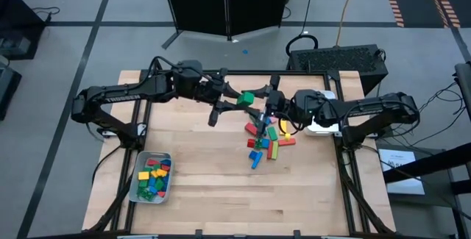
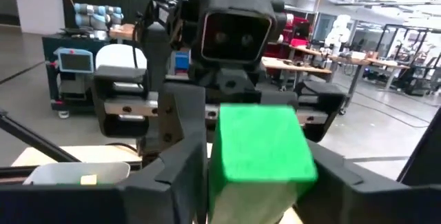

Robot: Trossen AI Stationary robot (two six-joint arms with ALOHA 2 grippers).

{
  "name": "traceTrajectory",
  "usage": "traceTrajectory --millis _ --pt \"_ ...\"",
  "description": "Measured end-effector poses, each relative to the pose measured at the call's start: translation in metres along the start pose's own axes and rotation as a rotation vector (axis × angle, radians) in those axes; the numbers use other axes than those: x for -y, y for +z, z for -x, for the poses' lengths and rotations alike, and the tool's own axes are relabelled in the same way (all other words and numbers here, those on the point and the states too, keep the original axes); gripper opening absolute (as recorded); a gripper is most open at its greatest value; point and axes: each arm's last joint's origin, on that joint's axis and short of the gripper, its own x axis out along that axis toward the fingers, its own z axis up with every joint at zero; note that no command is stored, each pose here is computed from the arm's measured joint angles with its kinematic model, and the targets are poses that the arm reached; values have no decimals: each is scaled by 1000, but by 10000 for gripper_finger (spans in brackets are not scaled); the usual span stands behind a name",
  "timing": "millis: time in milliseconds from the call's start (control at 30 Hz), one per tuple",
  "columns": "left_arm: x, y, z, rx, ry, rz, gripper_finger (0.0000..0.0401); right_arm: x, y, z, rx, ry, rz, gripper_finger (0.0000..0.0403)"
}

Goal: Sort blocks by size
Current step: Put the green block into the white bin

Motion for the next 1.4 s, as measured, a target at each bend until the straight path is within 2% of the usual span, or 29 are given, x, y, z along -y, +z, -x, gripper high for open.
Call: traceTrajectory --millis 133,433,633,700,800,900,1033,1100,1233,1300,1400 --pt "0 0 0 5 -11 -22 118 -1 -1 0 -11 12 2 109" --pt "0 0 0 2 3 -17 124 -1 -1 0 -8 7 13 110" --pt "-2 -3 0 -39 92 32 187 2 2 2 4 -20 34 110" --pt "-4 -8 1 -91 144 60 210 3 5 4 18 -24 30 110" --pt "-6 -17 3 -186 235 92 240 8 10 13 1 -98 33 110" --pt "-7 -25 5 -278 322 97 258 16 9 22 -77 -248 19 110" --pt "-7 -34 8 -383 377 101 263 35 -12 47 -311 -621 -24 110" --pt "-6 -36 9 -410 376 104 264 46 -29 64 -409 -759 -106 110" --pt "-6 -37 9 -420 372 105 264 69 -63 102 -632 -1029 -361 110" --pt "-6 -36 9 -416 373 104 265 74 -78 118 -710 -1163 -439 110" --pt "-6 -36 9 -412 373 104 265 74 -98 126 -801 -1232 -514 110"
